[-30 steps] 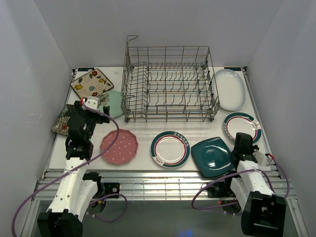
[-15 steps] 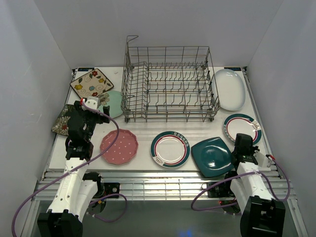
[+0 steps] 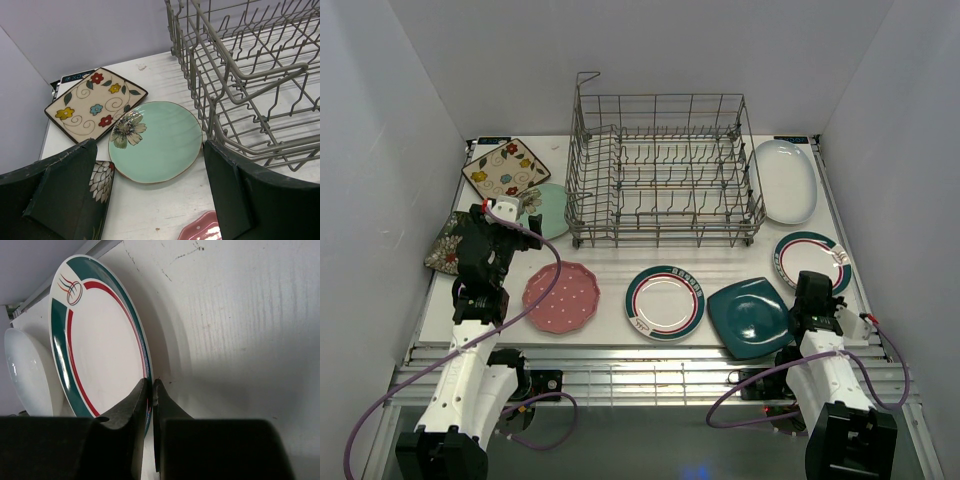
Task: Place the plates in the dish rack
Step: Pick up the plate at the center of the board.
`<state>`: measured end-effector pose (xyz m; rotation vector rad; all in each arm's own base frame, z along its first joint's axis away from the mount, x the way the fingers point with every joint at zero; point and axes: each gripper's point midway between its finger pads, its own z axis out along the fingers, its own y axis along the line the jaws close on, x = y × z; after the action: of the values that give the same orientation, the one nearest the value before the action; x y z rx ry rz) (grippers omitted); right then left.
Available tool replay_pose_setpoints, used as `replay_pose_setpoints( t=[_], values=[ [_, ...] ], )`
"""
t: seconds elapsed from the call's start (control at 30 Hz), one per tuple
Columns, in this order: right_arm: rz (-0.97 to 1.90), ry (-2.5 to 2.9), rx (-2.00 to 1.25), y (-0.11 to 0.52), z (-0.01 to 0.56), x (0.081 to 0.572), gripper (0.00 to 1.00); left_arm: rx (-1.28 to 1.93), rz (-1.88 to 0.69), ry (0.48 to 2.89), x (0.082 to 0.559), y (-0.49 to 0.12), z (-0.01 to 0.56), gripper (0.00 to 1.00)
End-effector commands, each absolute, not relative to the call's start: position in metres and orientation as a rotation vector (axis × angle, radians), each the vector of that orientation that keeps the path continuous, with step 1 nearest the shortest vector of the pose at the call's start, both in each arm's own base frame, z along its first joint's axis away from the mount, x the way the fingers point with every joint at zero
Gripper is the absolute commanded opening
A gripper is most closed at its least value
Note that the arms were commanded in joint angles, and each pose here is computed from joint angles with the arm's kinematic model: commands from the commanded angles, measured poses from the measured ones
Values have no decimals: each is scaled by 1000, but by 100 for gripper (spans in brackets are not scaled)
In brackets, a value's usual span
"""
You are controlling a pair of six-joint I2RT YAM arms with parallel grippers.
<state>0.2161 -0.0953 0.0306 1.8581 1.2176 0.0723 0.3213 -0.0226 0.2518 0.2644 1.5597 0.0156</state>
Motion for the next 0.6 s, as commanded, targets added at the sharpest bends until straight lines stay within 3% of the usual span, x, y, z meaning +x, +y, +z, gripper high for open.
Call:
replay_pose_setpoints(
  t=[0.0, 0.57],
  values=[
    [-41, 1213, 1838, -107, 36, 205, 8, 269, 14, 1526, 318, -24, 262, 98],
    [-104, 1268, 1753, -113, 69, 207, 8, 267, 10, 1527, 318, -24, 263, 98]
  ],
)
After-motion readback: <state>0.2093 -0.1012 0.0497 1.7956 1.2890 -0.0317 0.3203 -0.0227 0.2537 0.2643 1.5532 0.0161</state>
